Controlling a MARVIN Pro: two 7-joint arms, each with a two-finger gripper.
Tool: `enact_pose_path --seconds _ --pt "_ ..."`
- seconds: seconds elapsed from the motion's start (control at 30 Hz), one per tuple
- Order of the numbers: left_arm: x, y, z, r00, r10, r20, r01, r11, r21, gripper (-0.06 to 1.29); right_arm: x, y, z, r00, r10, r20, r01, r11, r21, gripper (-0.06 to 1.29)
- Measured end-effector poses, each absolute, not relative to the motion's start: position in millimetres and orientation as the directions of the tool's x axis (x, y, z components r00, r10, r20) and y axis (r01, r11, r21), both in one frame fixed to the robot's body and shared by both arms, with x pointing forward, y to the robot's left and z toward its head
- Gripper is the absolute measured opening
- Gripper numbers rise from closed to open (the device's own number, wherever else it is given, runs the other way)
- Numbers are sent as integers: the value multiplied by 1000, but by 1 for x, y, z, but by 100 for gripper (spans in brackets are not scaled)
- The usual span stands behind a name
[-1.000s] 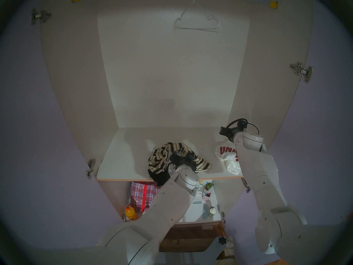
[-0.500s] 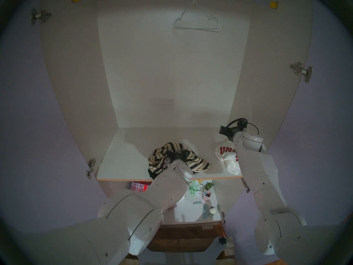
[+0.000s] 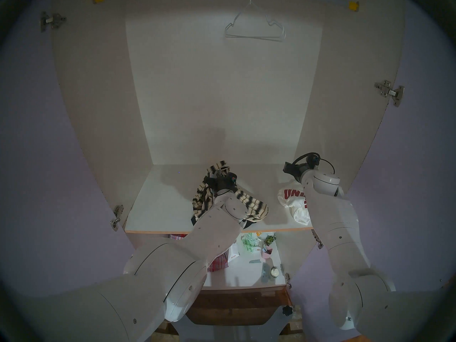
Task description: Sort tops into two piles: light colors and dark colors
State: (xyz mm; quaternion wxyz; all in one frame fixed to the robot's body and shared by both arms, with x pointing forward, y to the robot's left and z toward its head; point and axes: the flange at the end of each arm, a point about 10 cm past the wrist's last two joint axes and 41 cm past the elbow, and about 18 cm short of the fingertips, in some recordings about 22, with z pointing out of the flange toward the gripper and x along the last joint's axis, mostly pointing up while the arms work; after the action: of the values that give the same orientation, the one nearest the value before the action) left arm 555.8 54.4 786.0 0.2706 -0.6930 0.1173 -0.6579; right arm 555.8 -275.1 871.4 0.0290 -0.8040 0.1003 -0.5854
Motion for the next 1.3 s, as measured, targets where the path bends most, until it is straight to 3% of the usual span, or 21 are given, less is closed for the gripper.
enact_pose_path --seconds 0.33,0.6,0.73,1.03,1.17,1.3 --pt "564 90 821 2 -485 875 347 -820 -455 -1 556 -275 871 294 -195 936 -128 -978 -164 124" --pt "576 182 863 -33 -470 882 574 -732 -368 -1 556 -275 871 293 -197 936 -128 -978 -165 124" --pt "577 205 877 -44 -494 868 602 -707 -372 -1 556 -275 871 292 -197 936 -128 -978 -166 124" --pt "587 184 856 66 -568 820 309 -770 -558 -1 556 -275 871 291 -197 936 -129 -978 -166 124" --pt "591 176 824 216 -669 712 134 -701 -700 -1 556 -275 871 290 -197 936 -129 -978 -166 124" --pt "594 192 806 288 -692 662 111 -663 -740 -1 556 -275 871 289 -197 937 -129 -978 -166 124"
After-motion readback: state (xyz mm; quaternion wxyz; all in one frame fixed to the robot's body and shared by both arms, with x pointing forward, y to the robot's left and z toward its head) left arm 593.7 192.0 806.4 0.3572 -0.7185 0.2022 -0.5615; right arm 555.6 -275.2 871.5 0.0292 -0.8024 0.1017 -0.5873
